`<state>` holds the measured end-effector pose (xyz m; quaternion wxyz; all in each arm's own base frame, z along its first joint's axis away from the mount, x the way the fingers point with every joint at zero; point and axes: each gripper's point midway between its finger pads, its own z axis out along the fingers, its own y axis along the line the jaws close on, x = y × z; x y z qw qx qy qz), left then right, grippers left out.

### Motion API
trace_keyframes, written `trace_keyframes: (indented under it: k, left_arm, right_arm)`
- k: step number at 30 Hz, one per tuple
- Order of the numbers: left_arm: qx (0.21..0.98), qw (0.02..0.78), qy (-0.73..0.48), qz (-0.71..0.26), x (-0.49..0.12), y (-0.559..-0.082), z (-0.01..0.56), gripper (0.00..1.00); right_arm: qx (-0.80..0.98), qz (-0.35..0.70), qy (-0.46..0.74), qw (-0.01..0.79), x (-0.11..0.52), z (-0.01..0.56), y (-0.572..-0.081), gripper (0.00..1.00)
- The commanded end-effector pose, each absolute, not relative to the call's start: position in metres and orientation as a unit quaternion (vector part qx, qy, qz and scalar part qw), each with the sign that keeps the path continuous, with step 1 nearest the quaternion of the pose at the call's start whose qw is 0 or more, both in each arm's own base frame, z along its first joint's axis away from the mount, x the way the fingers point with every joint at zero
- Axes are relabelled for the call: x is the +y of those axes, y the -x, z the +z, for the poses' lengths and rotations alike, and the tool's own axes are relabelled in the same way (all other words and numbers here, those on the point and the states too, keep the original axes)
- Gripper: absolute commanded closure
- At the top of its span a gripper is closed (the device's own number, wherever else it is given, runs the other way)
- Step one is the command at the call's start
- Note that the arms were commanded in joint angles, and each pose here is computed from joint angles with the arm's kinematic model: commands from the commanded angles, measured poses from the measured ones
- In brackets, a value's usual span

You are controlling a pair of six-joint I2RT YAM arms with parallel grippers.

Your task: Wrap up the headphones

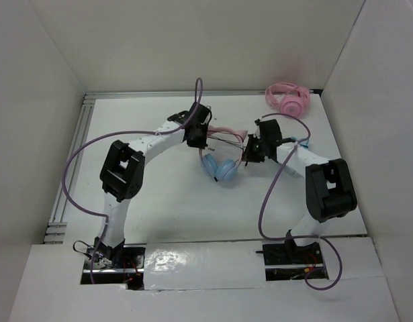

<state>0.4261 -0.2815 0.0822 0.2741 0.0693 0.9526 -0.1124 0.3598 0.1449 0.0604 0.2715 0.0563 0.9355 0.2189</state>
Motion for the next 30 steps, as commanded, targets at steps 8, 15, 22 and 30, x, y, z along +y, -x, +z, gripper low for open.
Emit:
trace_keyframes:
  k: [8,15,22,30]
  left_arm:
    - [0.934,0.329,0.047,-0.133,-0.257,-0.535,0.118,1.00]
    - [0.913,0.303,0.117,-0.246,-0.272,-0.577,0.106,1.00]
    - [0.910,0.321,0.122,-0.231,-0.252,-0.597,0.088,1.00]
    - [0.925,0.289,0.133,-0.209,-0.236,-0.589,0.063,0.99]
  right_arm:
    - [0.933,0.197,-0.146,0.263,0.085,0.073,-0.434,1.00]
    - [0.941,0.209,-0.141,0.226,0.086,0.051,-0.489,1.00]
    - [0.934,0.224,-0.142,0.238,0.081,0.058,-0.530,0.98]
    - [0.935,0.235,-0.125,0.236,0.085,0.051,-0.542,0.94]
